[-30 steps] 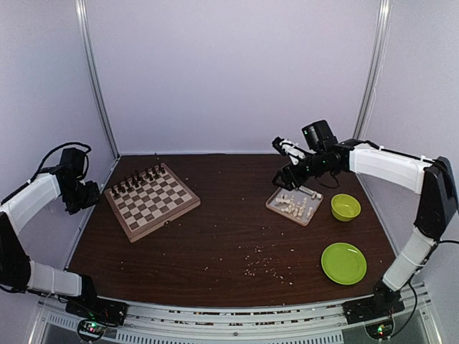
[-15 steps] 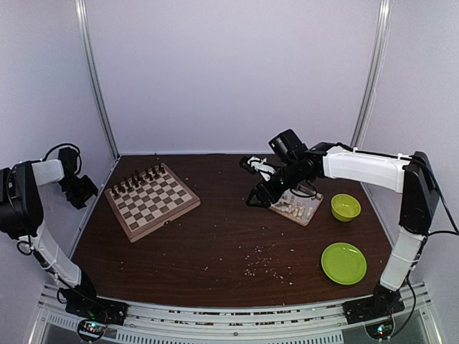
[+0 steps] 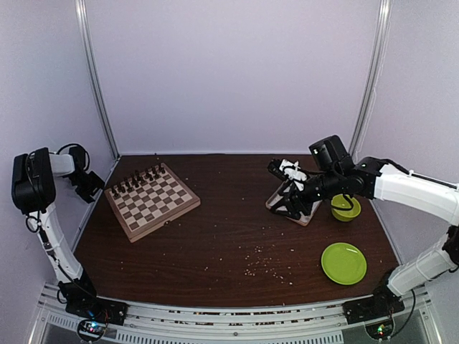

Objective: Set up the chess pieces on the board
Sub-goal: Position the chessboard at the center of the board.

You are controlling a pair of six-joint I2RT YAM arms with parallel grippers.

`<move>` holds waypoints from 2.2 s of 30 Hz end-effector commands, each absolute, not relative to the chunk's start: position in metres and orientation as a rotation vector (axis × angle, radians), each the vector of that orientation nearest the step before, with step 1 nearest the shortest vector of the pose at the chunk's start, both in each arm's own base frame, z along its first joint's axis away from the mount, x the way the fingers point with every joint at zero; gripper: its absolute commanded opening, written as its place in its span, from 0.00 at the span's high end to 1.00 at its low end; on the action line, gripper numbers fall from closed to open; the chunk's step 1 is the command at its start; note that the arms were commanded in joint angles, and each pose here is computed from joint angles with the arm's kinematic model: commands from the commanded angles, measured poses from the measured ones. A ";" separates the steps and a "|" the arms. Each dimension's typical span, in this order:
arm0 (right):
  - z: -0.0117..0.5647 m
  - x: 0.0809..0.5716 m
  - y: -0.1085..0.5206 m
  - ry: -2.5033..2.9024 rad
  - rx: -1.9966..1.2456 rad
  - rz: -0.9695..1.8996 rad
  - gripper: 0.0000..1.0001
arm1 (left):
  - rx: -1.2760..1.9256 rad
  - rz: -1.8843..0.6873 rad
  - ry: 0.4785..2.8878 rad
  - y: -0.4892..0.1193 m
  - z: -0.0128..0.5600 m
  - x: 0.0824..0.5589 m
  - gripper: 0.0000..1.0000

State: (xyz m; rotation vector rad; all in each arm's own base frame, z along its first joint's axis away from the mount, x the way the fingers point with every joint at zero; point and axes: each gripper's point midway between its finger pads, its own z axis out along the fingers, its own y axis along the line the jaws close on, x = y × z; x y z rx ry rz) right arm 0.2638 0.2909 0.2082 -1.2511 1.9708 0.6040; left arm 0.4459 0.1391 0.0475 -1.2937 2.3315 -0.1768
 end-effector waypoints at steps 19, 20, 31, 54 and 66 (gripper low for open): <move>0.192 0.267 0.297 1.945 -1.303 0.603 0.30 | -1.230 -0.249 2.367 0.125 0.029 0.500 0.43; 0.192 0.267 0.297 1.945 -1.303 0.603 0.31 | -1.220 -0.263 2.374 0.122 0.028 0.502 0.44; 0.186 0.268 0.298 1.954 -1.310 0.600 0.31 | -1.084 -0.384 2.436 0.070 0.030 0.519 0.50; 0.169 0.311 0.324 2.069 -1.176 0.610 0.35 | -0.788 -0.575 2.553 -0.054 0.031 0.521 0.53; 0.100 0.417 0.391 2.428 -0.864 0.699 0.30 | -0.743 -0.618 2.571 -0.084 0.029 0.520 0.54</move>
